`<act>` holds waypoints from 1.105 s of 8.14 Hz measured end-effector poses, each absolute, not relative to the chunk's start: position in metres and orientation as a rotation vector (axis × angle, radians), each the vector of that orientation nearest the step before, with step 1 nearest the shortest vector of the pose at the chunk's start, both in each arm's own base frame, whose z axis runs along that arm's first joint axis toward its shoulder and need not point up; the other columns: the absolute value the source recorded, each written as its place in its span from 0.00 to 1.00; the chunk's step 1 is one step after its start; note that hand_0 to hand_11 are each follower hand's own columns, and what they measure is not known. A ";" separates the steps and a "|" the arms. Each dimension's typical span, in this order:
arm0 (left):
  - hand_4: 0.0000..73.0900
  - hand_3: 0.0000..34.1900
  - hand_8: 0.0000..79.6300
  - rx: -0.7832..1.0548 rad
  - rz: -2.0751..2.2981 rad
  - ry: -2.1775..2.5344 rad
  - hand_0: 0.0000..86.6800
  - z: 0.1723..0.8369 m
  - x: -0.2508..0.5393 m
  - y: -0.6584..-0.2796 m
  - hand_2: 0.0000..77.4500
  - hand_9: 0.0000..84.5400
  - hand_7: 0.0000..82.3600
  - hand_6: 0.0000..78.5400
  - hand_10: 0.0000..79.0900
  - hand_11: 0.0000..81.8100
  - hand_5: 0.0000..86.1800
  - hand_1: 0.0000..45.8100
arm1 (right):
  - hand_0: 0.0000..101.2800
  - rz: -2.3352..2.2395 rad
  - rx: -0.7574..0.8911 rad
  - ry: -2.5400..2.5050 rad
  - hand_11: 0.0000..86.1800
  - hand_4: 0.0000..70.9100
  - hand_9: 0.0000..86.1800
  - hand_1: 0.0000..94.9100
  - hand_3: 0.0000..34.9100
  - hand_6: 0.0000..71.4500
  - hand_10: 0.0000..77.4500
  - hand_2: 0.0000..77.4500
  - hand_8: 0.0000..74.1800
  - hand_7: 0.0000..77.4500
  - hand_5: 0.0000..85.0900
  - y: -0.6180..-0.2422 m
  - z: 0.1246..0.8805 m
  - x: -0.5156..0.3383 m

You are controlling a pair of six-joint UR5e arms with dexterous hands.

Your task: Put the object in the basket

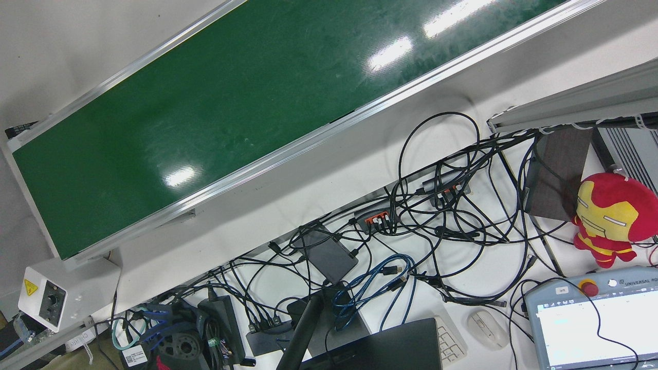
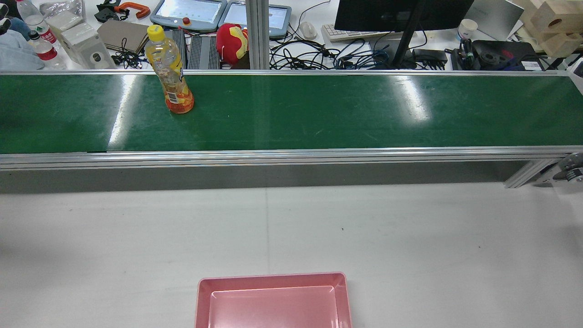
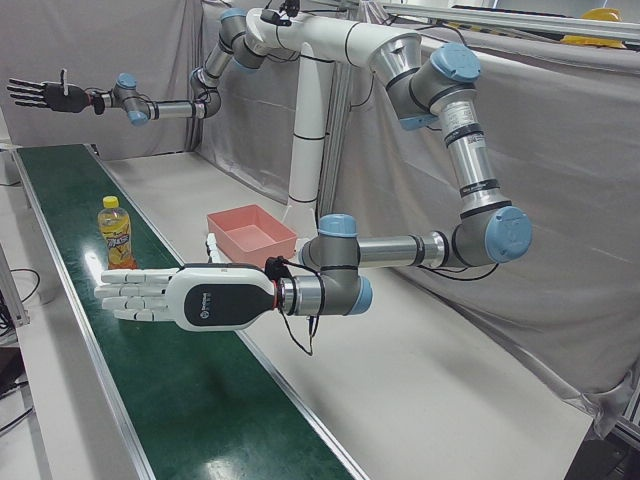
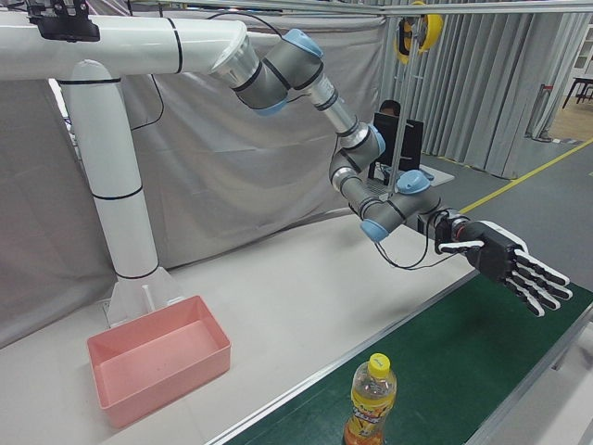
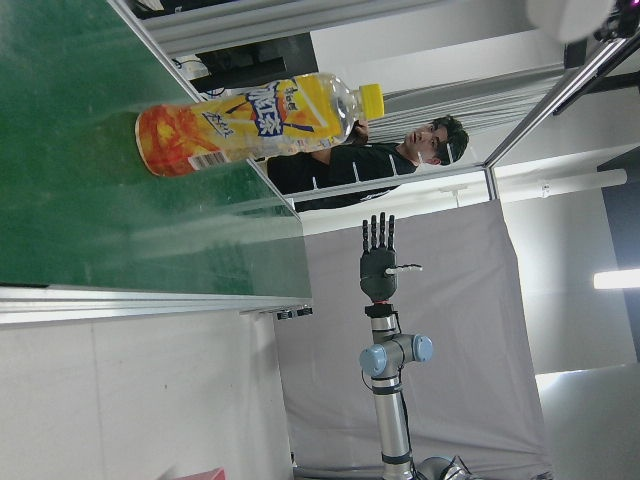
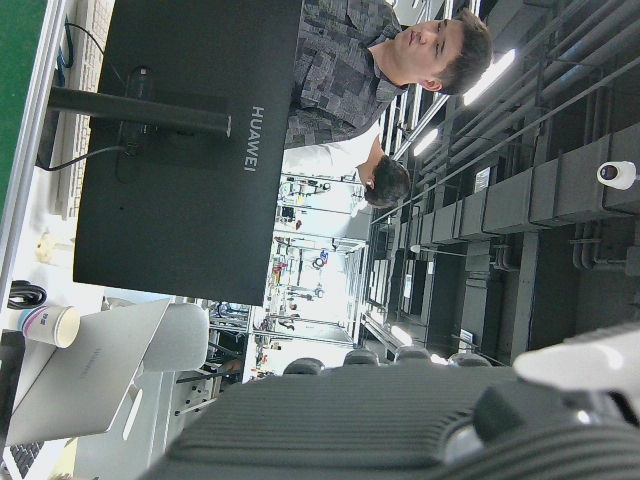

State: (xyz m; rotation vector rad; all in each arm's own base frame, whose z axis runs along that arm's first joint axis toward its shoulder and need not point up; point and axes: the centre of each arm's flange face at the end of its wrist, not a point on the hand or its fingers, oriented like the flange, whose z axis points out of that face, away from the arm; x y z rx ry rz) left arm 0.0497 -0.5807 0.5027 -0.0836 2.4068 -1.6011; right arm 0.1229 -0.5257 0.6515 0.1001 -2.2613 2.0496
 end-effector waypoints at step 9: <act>0.04 0.01 0.03 -0.188 -1.550 2.376 0.74 0.438 0.217 -0.579 0.01 0.05 0.01 0.01 0.08 0.14 0.03 0.39 | 0.00 2.049 0.099 -2.261 0.00 0.00 0.00 0.00 0.01 0.00 0.00 0.01 0.00 0.01 0.00 -0.526 0.651 0.123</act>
